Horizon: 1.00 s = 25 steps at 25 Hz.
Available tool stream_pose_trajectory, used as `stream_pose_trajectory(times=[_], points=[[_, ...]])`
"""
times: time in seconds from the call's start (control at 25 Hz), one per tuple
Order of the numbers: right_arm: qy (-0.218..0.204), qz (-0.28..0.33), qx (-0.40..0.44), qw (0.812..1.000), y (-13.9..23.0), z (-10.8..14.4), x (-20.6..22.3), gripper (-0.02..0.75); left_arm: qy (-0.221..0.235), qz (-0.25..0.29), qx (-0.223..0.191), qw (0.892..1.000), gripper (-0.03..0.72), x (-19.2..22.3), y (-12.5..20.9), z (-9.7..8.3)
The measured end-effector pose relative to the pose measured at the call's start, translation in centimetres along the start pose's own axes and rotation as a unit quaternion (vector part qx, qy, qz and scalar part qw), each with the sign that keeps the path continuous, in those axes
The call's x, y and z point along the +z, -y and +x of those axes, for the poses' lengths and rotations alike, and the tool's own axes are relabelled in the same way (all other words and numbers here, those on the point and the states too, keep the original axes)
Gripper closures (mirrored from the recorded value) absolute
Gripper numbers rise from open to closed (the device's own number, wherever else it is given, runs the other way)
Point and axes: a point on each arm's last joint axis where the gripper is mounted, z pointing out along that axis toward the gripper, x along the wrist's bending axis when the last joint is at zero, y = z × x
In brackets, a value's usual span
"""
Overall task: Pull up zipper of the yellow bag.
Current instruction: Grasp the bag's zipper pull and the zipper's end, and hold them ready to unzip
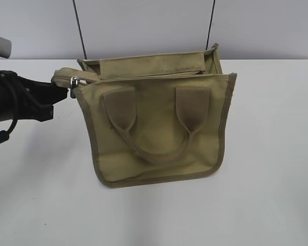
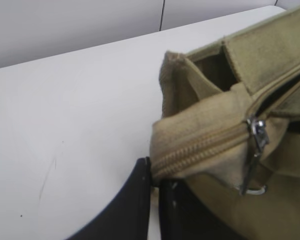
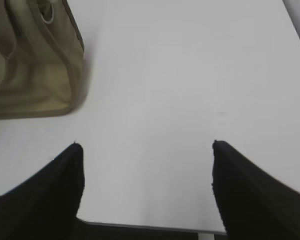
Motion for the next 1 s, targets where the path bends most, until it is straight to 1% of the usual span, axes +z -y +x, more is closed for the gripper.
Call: stream_pose_trajectory(times=[0.08, 0.16, 0.28, 0.36, 0.48, 0.64, 0.72, 0.76, 0.84, 0.88, 0.92, 1.0], points=[[-0.007, -0.010, 0.002, 1.000, -1.2, 0.1, -0.7, 0.155, 0.001, -0.003, -0.002, 1.000, 0.685, -0.2, -0.2, -0.1], [-0.014, -0.006, 0.007, 1.000, -3.2, 0.2, -0.9, 0.155, 0.003, -0.002, -0.003, 1.000, 0.685, -0.3, -0.3, -0.2], [-0.031, 0.020, 0.018, 0.999, -6.3, 0.2, 0.0, 0.155, -0.002, 0.008, -0.001, 1.000, 0.685, -0.3, -0.3, 0.0], [-0.048, 0.044, 0.006, 0.998, -8.4, 0.2, 1.0, 0.155, -0.010, 0.013, 0.001, 1.000, 0.686, -0.2, -0.4, 0.2], [-0.075, 0.081, -0.011, 0.994, -11.7, 0.2, 3.3, 0.155, -0.019, 0.015, 0.005, 1.000, 0.686, -0.1, -0.8, 0.5], [-0.112, 0.129, 0.003, 0.985, -15.2, 0.1, 7.1, 0.156, -0.032, 0.010, 0.003, 0.999, 0.686, -0.3, -1.0, 1.3], [-0.135, 0.160, 0.003, 0.978, -16.6, 0.4, 9.7, 0.156, -0.039, 0.009, -0.002, 0.999, 0.686, -0.5, -1.0, 1.7], [-0.146, 0.170, -0.001, 0.975, -17.1, 0.8, 10.7, 0.156, -0.040, 0.006, -0.005, 0.999, 0.686, -0.5, -1.0, 1.9], [-0.170, 0.183, -0.014, 0.968, -18.2, 2.4, 12.1, 0.156, -0.037, -0.001, -0.010, 0.999, 0.686, -0.6, -1.2, 1.9], [-0.178, 0.190, -0.018, 0.965, -18.7, 3.5, 13.0, 0.156, -0.035, -0.004, -0.010, 0.999, 0.686, -0.6, -1.2, 1.9], [-0.178, 0.198, -0.020, 0.964, -19.1, 4.4, 13.7, 0.156, -0.033, -0.006, -0.010, 0.999, 0.686, -0.6, -1.3, 1.9], [-0.184, 0.222, -0.034, 0.957, -19.8, 7.3, 15.6, 0.156, -0.029, -0.005, -0.007, 1.000, 0.686, -0.5, -1.2, 1.8]])
